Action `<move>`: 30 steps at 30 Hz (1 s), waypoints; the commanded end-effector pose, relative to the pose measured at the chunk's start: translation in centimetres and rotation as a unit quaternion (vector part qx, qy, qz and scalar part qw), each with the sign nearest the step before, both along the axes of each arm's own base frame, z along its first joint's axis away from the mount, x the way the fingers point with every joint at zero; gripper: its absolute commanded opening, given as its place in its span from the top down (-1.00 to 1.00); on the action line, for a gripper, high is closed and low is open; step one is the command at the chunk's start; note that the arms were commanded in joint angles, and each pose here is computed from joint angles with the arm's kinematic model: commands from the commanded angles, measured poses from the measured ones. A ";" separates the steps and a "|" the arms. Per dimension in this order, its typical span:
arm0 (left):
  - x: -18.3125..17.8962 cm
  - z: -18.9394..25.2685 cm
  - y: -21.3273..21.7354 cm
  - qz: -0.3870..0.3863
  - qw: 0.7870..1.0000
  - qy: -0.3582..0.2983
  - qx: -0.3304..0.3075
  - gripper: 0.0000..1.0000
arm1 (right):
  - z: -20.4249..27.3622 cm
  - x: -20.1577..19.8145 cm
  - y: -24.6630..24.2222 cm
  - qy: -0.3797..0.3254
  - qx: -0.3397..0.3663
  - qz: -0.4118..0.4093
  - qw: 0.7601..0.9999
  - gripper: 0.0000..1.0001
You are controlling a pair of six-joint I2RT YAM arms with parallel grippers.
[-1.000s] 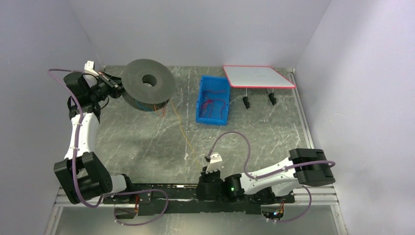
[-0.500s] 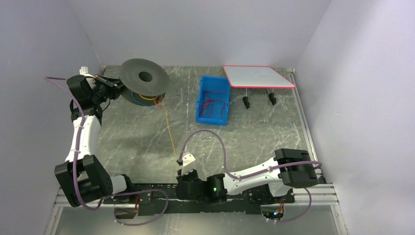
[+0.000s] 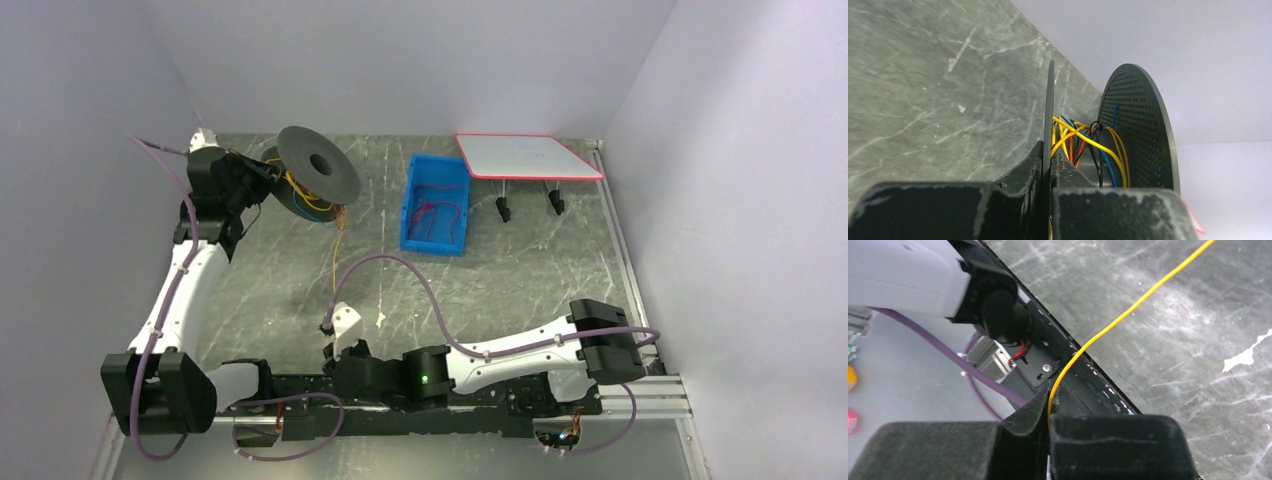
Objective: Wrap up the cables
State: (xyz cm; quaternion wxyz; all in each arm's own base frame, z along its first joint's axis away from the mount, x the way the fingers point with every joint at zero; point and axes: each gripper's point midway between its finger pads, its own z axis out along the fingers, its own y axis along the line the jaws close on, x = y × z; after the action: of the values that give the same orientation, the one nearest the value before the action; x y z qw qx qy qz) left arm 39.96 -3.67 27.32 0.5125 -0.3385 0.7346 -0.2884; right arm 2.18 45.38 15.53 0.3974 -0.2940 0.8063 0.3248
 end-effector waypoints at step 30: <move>-1.8 -0.1 -5.3 0.049 0.967 -0.014 0.250 0.86 | 24.5 0.9 -3.5 -0.165 0.040 0.037 0.985 1.00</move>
State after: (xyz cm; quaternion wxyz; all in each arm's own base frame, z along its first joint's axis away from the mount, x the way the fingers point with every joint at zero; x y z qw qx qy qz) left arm 37.26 -8.96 24.70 0.5676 -0.2220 0.7884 -0.0833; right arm 5.64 41.91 38.52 0.5193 -0.3217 0.7307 0.3047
